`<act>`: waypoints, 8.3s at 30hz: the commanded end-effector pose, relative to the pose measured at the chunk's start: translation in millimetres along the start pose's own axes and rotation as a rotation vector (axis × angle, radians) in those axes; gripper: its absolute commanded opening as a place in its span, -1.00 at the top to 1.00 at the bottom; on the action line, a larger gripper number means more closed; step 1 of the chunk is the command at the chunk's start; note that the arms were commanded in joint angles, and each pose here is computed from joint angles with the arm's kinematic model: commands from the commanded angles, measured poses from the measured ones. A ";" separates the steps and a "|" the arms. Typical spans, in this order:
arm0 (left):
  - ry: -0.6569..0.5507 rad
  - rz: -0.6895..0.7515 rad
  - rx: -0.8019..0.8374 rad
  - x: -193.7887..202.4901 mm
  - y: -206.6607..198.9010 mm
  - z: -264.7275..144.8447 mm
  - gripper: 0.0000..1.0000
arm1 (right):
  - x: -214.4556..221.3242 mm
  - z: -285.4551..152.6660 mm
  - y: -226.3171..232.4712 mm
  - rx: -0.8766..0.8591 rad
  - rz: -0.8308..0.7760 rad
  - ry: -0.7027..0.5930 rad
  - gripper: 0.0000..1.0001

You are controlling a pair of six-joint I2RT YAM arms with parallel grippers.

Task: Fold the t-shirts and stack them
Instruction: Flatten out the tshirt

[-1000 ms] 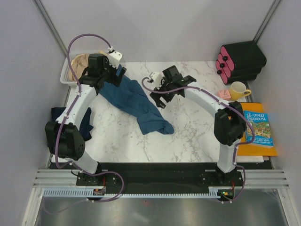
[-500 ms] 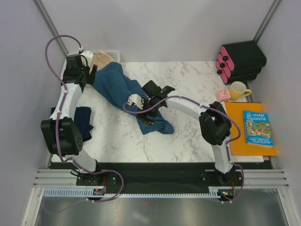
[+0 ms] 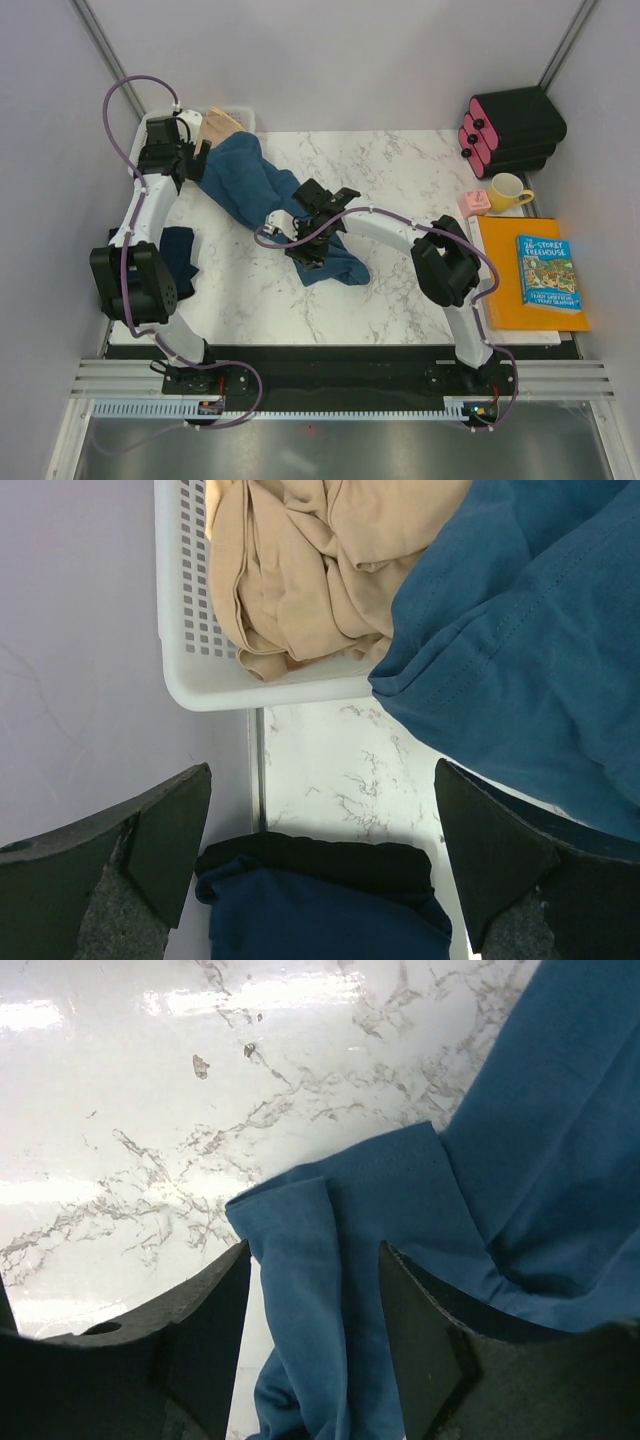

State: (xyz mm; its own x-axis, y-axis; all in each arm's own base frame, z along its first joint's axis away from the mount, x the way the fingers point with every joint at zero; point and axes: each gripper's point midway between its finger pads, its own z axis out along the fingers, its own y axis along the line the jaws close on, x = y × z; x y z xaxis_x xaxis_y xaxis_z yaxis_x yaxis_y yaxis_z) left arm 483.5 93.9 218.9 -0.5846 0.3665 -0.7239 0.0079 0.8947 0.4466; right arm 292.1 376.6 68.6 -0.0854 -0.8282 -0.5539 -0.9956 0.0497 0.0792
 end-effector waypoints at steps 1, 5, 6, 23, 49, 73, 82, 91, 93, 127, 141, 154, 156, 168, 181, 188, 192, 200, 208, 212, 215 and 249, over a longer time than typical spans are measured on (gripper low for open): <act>-0.043 0.020 -0.008 -16.8 6.7 -2.9 -0.99 | -22.6 9.6 0.7 -0.021 -0.028 -0.052 -0.23; -0.040 0.022 -0.003 -14.9 5.8 -2.2 -0.99 | -20.5 22.1 -2.4 -0.016 -0.029 -0.040 -0.22; -0.038 0.019 -0.003 -13.9 6.4 -1.5 -0.99 | -20.0 23.6 -3.4 -0.014 -0.024 -0.038 -0.17; -0.016 0.036 0.118 5.7 -22.5 12.6 -0.97 | -37.8 -64.9 -27.1 0.271 -0.237 0.061 1.00; -0.359 0.167 0.566 -69.8 -87.8 -9.4 -0.90 | -61.1 -554.8 -119.1 2.126 -0.168 -0.050 1.00; -0.500 0.487 1.256 -84.3 -308.3 -101.8 -0.97 | -25.5 -577.6 -119.0 1.966 -0.138 -0.282 1.00; -0.428 0.375 1.381 -112.0 -394.5 -74.1 -0.97 | -21.5 -586.7 -111.5 1.986 -0.127 -0.240 1.00; -0.437 0.344 1.593 -111.9 -460.3 -120.3 -0.92 | -22.8 -621.0 -93.8 2.102 -0.079 -0.270 1.00; -0.383 0.271 1.643 -111.6 -469.0 -131.1 -0.90 | -22.1 -626.7 -90.2 2.118 -0.048 -0.300 1.00; -0.496 0.021 1.495 -170.6 -445.6 -116.4 -0.69 | -135.0 -660.0 -17.5 1.828 -0.527 -0.753 1.00; -0.524 0.038 1.844 -170.0 -438.0 -150.6 -0.84 | -146.0 -619.1 -16.8 1.749 -0.783 -0.643 1.00; -0.562 -0.036 1.542 -182.7 -356.4 -116.0 -0.66 | -154.8 -605.6 -30.8 1.728 -0.685 -0.607 1.00; -0.591 0.020 1.518 -177.1 -353.2 -117.2 -0.64 | -149.4 -585.7 -35.6 1.674 -0.683 -0.602 1.00; -0.536 0.038 1.269 -166.7 -309.2 -86.0 -0.19 | -59.5 -616.6 -34.9 1.883 -0.270 -0.327 1.00; -0.503 0.013 1.422 -151.3 -318.8 -89.4 -0.17 | 1.0 -657.1 -21.0 2.171 -0.225 0.219 1.00; -0.409 -0.032 1.498 -146.2 -359.5 -85.3 -0.11 | 23.5 -565.4 -51.7 1.833 -0.300 0.227 1.00; -0.321 -0.028 1.502 -128.1 -389.3 -82.8 -0.01 | 36.6 -522.0 -55.6 1.693 -0.279 0.186 1.00; -0.153 0.005 1.528 -87.0 -428.2 -88.5 0.39 | 60.1 -478.5 -58.0 1.580 -0.245 0.187 1.00; 0.096 0.002 1.324 -55.6 -440.0 -51.9 0.17 | 54.9 -473.1 -60.8 1.555 -0.272 0.165 1.00; 0.150 0.046 1.182 -42.1 -435.6 -37.1 0.17 | 51.5 -473.1 -62.0 1.554 -0.270 0.140 1.00; 0.160 0.126 1.105 -30.6 -437.9 -27.7 0.03 | 49.6 -470.7 -62.6 1.547 -0.270 0.125 1.00; 0.424 0.615 0.481 66.5 -328.6 48.3 0.96 | 30.8 -471.9 -66.6 1.529 -0.275 0.015 1.00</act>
State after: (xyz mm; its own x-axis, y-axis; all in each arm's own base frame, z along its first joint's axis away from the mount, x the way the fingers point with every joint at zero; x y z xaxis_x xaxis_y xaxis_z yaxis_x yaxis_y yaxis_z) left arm 484.7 -275.1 21.6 -0.4382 0.8214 -0.3650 0.7705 0.5524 0.3181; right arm 379.0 83.3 411.5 0.0461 -0.9357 -0.3497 -0.1209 0.3423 -0.9318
